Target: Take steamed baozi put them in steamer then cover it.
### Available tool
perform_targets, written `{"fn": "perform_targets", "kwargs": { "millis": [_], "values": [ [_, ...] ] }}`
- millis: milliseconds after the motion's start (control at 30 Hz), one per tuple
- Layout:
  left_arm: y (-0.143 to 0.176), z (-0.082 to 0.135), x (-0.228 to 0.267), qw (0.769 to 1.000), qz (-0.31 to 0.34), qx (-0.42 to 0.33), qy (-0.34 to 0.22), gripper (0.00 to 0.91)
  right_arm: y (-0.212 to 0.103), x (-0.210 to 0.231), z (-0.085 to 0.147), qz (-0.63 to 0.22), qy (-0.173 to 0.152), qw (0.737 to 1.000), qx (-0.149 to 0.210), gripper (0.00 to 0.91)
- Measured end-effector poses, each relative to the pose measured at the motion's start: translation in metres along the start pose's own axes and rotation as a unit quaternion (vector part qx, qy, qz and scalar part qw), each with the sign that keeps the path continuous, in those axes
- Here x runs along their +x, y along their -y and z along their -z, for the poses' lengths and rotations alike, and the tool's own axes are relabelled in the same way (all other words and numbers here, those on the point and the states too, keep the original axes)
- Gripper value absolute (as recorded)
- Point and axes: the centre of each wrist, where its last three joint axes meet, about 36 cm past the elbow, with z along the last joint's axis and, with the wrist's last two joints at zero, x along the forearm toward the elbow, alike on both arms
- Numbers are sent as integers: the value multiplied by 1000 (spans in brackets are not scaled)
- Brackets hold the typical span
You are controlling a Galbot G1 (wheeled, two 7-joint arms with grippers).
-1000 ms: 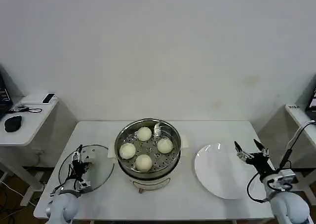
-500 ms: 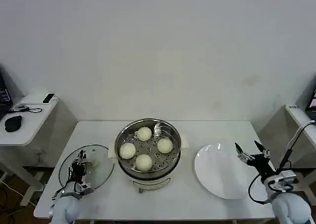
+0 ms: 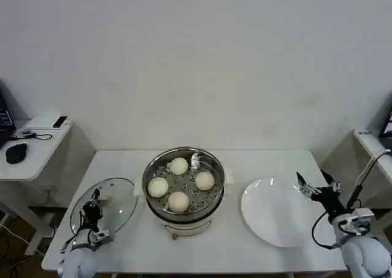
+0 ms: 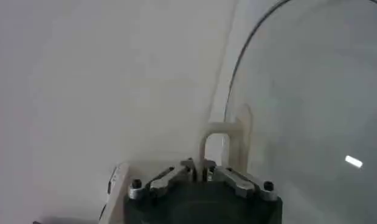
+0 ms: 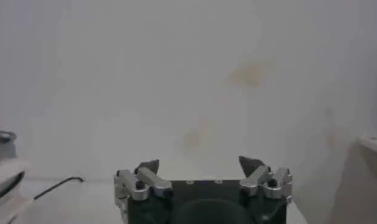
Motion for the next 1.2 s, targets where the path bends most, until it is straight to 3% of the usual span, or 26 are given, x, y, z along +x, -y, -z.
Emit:
{"fn": "perform_targets", "kwargs": {
  "millis": [267, 500, 933, 1200],
  "values": [
    [-37, -1, 15, 999, 33, -32, -20, 0, -4, -5, 5, 0, 14, 1000, -11, 907],
    [-75, 19, 35, 995, 59, -74, -44, 0, -4, -3, 7, -3, 19, 1000, -13, 907],
    [-147, 105, 66, 977, 156, -129, -69, 0, -5, 9, 7, -14, 13, 1000, -10, 907],
    [-143, 163, 77, 975, 170, -135, -34, 0, -8, 19, 4, -21, 8, 1000, -5, 907]
  ]
}}
